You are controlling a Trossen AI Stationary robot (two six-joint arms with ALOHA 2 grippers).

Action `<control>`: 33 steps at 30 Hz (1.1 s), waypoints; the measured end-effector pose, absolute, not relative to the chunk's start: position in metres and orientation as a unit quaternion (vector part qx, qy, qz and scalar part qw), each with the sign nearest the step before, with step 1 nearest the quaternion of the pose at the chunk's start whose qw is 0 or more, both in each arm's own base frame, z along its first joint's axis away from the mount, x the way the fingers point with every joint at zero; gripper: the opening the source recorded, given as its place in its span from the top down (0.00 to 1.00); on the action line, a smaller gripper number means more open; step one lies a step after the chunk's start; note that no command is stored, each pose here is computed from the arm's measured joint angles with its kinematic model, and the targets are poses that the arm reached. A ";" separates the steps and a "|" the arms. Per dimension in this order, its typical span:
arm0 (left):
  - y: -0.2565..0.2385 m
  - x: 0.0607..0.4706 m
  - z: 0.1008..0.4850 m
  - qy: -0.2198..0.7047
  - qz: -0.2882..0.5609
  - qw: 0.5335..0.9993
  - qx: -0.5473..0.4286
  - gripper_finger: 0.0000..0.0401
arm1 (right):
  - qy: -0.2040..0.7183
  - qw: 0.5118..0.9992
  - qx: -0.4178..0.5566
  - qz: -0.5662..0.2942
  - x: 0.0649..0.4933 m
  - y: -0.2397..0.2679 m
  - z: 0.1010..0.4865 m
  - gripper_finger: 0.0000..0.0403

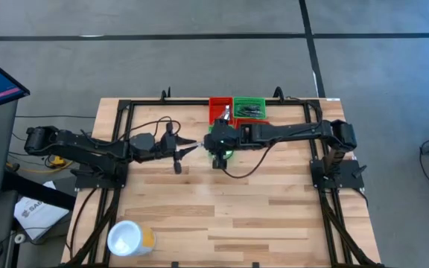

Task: Pick & Place Travel size toiletries
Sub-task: Put the nail cutter into the left red bin

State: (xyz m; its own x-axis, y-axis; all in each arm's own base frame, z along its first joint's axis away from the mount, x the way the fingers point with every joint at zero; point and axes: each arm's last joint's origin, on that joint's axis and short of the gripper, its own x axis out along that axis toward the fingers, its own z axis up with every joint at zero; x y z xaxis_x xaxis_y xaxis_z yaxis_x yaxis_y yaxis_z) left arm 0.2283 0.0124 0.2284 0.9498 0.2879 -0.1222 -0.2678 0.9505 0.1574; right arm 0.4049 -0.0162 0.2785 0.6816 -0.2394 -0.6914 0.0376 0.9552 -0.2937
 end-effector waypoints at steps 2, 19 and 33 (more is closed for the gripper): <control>0.013 0.228 0.229 0.072 0.147 0.984 0.070 0.78 | 0.397 0.906 -0.125 -0.082 0.404 -0.021 0.278 0.88; -0.005 0.229 0.229 0.066 0.111 0.989 0.067 0.72 | 0.413 0.890 -0.039 -0.186 0.388 -0.104 0.276 0.88; -0.014 0.228 0.230 0.059 0.092 0.993 0.045 0.72 | 0.395 0.883 0.020 -0.253 0.370 -0.162 0.278 0.88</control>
State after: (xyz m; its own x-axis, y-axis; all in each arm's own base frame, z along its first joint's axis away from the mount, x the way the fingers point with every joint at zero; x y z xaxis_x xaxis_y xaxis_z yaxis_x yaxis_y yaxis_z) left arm 0.2282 -0.0145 0.2297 0.9761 0.1883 -0.1085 -0.1776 0.9789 0.1009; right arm 0.3703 -0.1620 0.2778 0.5603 -0.4320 -0.7067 0.4630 0.8708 -0.1652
